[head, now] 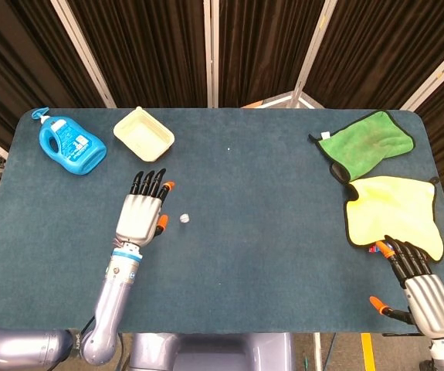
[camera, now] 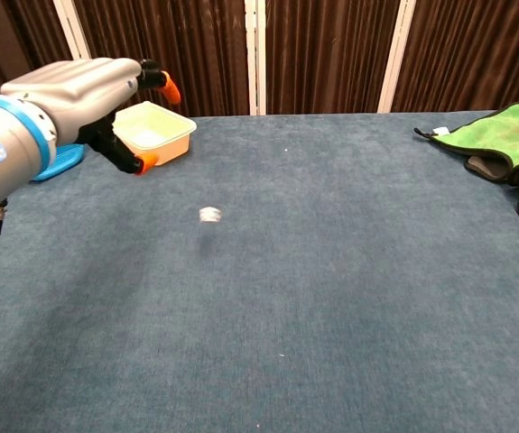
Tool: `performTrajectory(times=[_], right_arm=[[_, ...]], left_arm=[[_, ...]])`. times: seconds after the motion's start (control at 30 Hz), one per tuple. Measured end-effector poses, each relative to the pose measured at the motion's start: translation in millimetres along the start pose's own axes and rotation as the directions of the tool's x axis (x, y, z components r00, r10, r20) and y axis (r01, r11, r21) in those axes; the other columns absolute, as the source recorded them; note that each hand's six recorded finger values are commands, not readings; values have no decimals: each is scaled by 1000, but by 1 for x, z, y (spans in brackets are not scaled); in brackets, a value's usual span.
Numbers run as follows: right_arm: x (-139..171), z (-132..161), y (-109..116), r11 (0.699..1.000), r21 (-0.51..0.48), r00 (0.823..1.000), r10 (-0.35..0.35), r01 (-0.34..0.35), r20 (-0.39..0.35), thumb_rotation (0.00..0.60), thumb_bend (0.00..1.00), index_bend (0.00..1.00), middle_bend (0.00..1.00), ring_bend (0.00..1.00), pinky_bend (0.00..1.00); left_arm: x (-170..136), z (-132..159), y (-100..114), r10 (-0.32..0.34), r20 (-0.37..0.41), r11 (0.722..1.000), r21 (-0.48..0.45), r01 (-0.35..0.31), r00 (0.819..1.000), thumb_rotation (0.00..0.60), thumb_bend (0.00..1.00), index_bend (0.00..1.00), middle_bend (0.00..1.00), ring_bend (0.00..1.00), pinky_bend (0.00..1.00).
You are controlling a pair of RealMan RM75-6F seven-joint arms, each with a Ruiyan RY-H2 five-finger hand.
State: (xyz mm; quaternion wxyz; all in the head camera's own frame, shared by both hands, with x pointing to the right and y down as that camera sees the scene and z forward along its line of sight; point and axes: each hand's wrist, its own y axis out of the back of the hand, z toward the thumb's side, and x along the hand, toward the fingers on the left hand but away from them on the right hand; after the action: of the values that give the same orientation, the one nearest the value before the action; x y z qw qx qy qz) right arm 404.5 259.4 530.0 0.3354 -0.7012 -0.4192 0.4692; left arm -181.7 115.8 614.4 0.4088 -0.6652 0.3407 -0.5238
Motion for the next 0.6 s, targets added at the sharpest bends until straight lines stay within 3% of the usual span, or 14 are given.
performTrajectory(times=[0.23, 0.6], right_arm=[[-1, -2, -1, 1000, 5, 1000, 0, 0, 9, 600, 94, 34, 0, 0, 0], [-2, -2, -3, 1000, 23, 1000, -1, 0, 13, 600, 94, 34, 0, 0, 0]], left_arm=[[-24, -22, 6, 54, -2, 998, 14, -54, 999, 600, 398, 178, 0, 0, 0], [-98, -113, 8, 117, -126, 992, 70, -109, 985, 600, 339, 66, 0, 0, 0]])
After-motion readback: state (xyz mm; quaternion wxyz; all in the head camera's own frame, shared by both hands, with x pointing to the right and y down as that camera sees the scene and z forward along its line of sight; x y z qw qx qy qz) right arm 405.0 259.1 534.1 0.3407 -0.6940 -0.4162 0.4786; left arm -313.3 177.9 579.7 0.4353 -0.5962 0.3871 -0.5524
